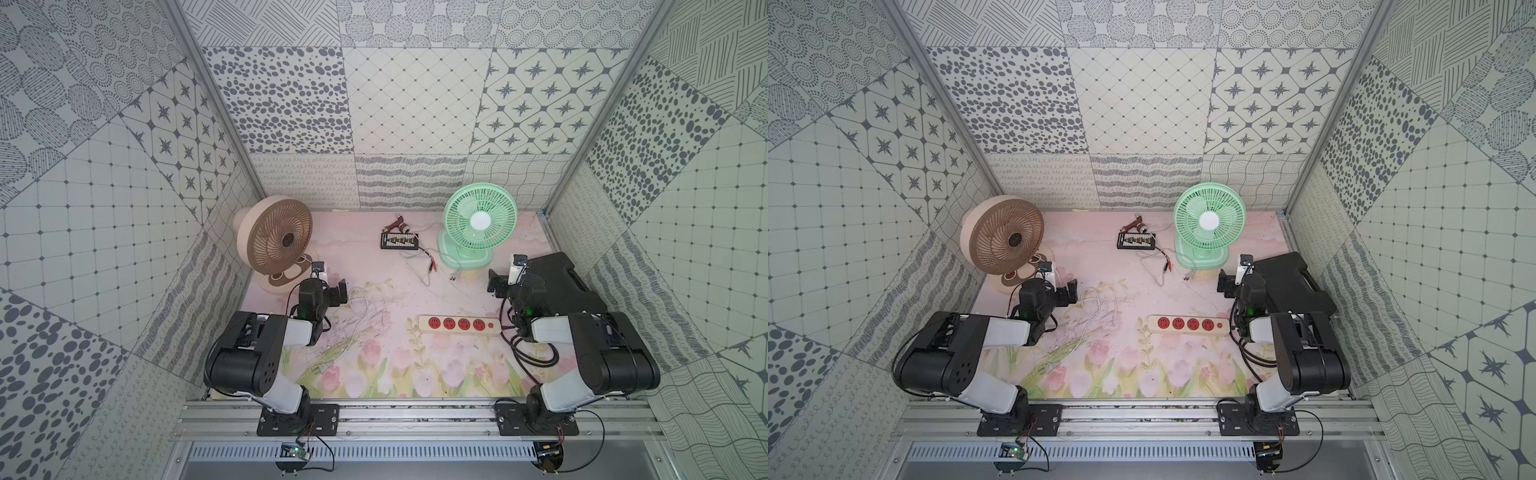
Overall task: Plug the desk fan into the power strip
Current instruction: Adjust the socket at the center of the board.
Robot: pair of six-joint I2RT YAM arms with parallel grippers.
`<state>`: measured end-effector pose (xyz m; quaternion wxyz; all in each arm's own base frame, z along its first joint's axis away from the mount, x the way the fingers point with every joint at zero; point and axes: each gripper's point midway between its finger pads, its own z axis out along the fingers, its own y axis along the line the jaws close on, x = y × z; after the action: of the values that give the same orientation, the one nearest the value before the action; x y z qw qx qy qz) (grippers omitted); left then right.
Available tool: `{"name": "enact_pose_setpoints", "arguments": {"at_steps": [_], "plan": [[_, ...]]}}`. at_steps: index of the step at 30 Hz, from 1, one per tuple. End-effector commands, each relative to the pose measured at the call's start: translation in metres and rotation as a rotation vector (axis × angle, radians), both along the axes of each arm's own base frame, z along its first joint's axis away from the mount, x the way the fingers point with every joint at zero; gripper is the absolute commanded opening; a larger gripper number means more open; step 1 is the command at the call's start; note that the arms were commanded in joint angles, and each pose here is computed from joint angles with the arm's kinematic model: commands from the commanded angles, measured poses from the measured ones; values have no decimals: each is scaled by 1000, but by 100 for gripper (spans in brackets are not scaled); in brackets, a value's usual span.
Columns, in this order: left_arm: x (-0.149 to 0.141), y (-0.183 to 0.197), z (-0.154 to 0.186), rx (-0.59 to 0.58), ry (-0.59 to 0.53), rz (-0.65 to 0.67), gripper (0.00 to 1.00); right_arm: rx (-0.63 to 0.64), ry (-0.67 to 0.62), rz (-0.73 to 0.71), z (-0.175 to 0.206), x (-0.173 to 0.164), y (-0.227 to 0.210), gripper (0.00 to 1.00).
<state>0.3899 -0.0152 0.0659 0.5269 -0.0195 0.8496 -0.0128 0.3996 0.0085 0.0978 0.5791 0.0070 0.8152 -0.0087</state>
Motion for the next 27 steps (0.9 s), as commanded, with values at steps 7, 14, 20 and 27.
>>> {"name": "enact_pose_setpoints", "arguments": {"at_steps": [7,14,20,27], "plan": [[7,3,14,1,-60,13,99,7,-32,-6,8,6,0,97],[7,3,13,0,-59,13,99,6,-32,-5,8,6,0,97],[7,3,14,1,-60,13,99,-19,-55,59,15,1,14,97],[-10,16,53,-2,-92,110,99,-6,-50,25,47,-19,14,97]]}}
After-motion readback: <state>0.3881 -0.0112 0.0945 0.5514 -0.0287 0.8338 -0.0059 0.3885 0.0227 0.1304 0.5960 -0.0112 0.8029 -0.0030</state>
